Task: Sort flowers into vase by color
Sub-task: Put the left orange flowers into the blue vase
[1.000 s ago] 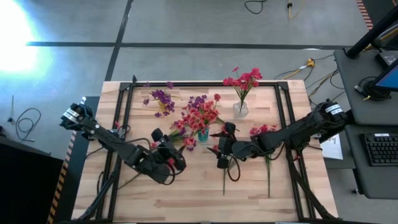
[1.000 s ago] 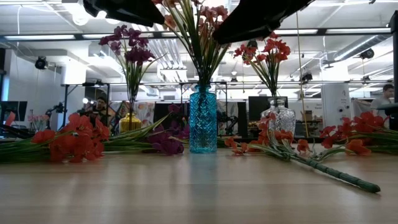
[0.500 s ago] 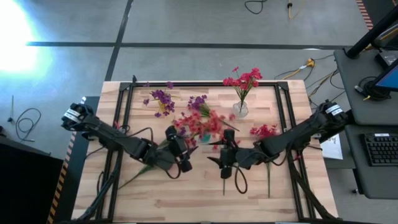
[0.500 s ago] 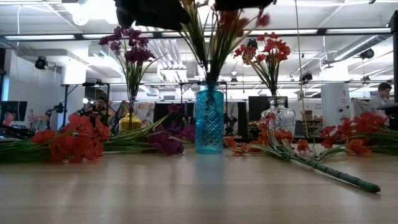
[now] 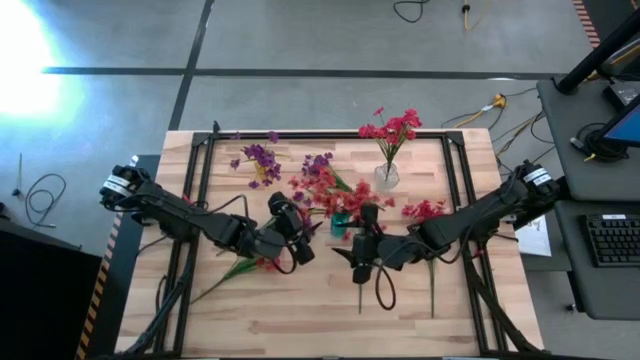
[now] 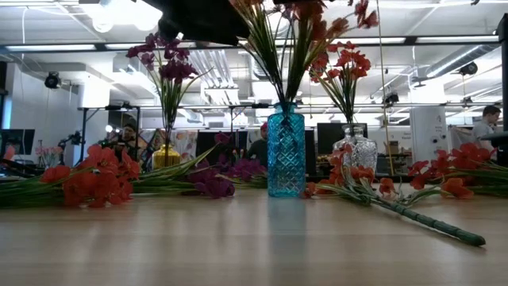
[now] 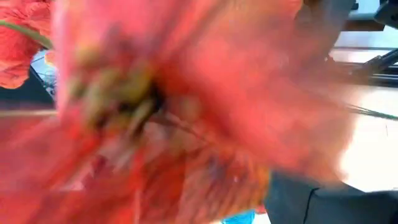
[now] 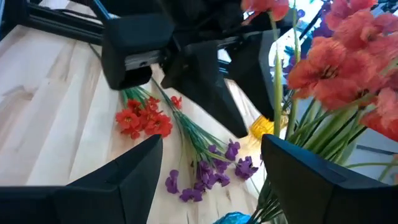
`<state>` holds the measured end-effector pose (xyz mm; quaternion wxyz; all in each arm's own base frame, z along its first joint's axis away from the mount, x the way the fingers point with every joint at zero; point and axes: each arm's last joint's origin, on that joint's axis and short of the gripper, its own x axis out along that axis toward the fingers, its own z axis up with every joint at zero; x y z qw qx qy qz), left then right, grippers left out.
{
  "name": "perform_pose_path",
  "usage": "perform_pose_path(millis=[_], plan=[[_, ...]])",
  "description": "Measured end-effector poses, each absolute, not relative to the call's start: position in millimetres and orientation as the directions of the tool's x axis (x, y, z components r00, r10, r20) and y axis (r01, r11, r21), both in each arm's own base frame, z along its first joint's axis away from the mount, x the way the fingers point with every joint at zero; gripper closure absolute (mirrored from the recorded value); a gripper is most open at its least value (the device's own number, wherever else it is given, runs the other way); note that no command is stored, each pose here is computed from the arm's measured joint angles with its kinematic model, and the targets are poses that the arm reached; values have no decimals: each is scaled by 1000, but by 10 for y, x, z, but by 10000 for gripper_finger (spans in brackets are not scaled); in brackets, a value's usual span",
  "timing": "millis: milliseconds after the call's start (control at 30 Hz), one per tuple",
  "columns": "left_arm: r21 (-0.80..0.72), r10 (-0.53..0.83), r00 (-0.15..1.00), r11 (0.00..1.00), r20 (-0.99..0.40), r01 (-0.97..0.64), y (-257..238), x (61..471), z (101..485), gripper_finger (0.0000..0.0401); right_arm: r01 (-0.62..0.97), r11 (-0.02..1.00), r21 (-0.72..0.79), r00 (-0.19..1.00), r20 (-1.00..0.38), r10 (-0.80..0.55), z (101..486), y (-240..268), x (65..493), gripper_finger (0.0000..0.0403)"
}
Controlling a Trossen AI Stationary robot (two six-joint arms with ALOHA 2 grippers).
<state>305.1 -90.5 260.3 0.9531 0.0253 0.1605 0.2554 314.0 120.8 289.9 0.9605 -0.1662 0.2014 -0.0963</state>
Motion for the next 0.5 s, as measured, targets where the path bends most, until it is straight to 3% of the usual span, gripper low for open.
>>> perform_pose_path(millis=[500], plan=[[125,495,812,868,-309,-481,-902,3021,2519,232,202,929,-310,901,-313,-300,3028,1044,3231,61]])
